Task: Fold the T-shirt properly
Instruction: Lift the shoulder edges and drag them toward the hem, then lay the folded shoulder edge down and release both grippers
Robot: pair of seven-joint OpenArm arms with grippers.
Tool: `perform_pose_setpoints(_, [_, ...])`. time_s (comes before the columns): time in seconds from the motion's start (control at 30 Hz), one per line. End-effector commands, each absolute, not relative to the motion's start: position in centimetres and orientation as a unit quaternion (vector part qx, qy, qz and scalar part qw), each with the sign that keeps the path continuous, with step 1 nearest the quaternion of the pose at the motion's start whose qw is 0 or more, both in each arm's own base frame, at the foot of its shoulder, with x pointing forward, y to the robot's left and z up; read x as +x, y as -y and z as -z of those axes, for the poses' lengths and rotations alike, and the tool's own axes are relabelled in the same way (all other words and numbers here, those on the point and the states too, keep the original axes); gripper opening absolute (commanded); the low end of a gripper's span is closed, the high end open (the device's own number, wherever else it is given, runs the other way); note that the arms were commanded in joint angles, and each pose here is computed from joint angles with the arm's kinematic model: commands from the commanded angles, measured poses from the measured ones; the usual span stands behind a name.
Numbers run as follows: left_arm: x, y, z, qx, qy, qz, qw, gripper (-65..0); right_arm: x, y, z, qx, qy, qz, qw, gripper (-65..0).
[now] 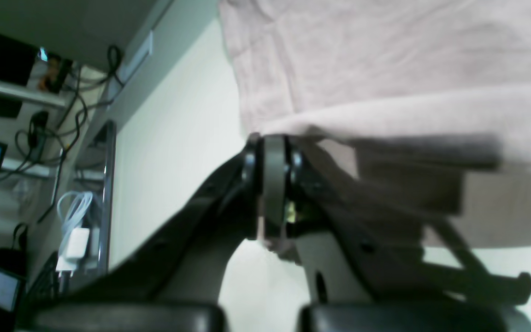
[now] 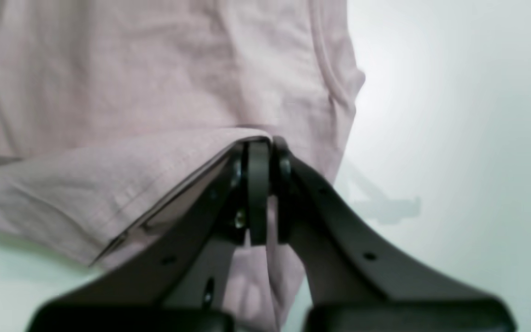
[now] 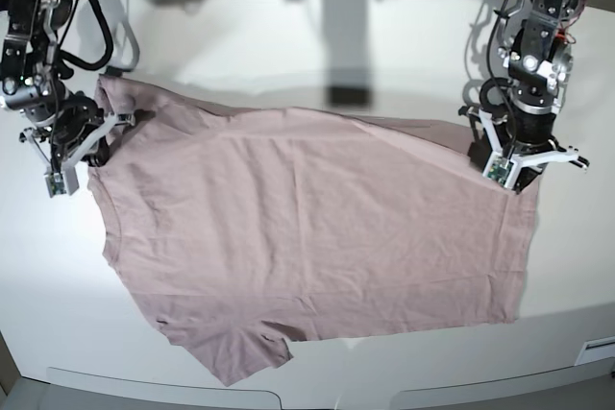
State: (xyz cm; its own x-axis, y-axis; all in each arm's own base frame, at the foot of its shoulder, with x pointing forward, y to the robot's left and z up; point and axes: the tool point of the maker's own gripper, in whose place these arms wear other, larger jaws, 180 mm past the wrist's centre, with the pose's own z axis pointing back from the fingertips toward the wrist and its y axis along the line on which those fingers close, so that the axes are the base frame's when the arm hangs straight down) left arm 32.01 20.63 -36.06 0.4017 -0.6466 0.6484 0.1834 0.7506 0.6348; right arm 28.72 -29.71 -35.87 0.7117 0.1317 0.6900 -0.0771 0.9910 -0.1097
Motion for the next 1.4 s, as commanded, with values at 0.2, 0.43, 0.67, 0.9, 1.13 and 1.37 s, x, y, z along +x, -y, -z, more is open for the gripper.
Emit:
perform_pose_setpoints(0.2, [32.8, -25.7, 34.7, 0.295, 0.484, 0.217, 0.795, -65.0, 31.2, 30.7, 34.2, -0.04, 0.401, -0.061, 0.913, -65.0])
perform_pose_setpoints(0.43, [33.1, -27.5, 33.3, 0.295, 0.508, 0.185, 0.788, -65.0, 32.8, 29.0, 34.0, -0.012, 0.405, -0.08, 0.911, -65.0])
perform_pose_setpoints(0.67, [33.1, -27.2, 33.4, 0.273, 0.517, 0.169, 0.793, -65.0, 35.0, 25.7, 34.8, 0.002, 0.389, -0.13, 0.912, -65.0])
perform_pose_setpoints(0.9, [33.4, -26.6, 33.2, 0.246, 0.537, 0.154, 0.792, -65.0, 39.6, 26.4, 33.0, -0.015, 0.413, -0.13, 0.901, -65.0])
perform_pose_setpoints(1.13, [33.3, -26.5, 33.3, 0.242, 0.536, 0.15, 0.794, -65.0, 41.0, 25.4, 33.1, -0.005, 0.404, -0.144, 0.903, -65.0])
perform_pose_setpoints(1.37, [33.6, -26.0, 33.9, 0.204, 0.565, 0.127, 0.789, -65.0, 40.6, 24.7, 35.4, 0.008, 0.382, -0.148, 0.912, -65.0])
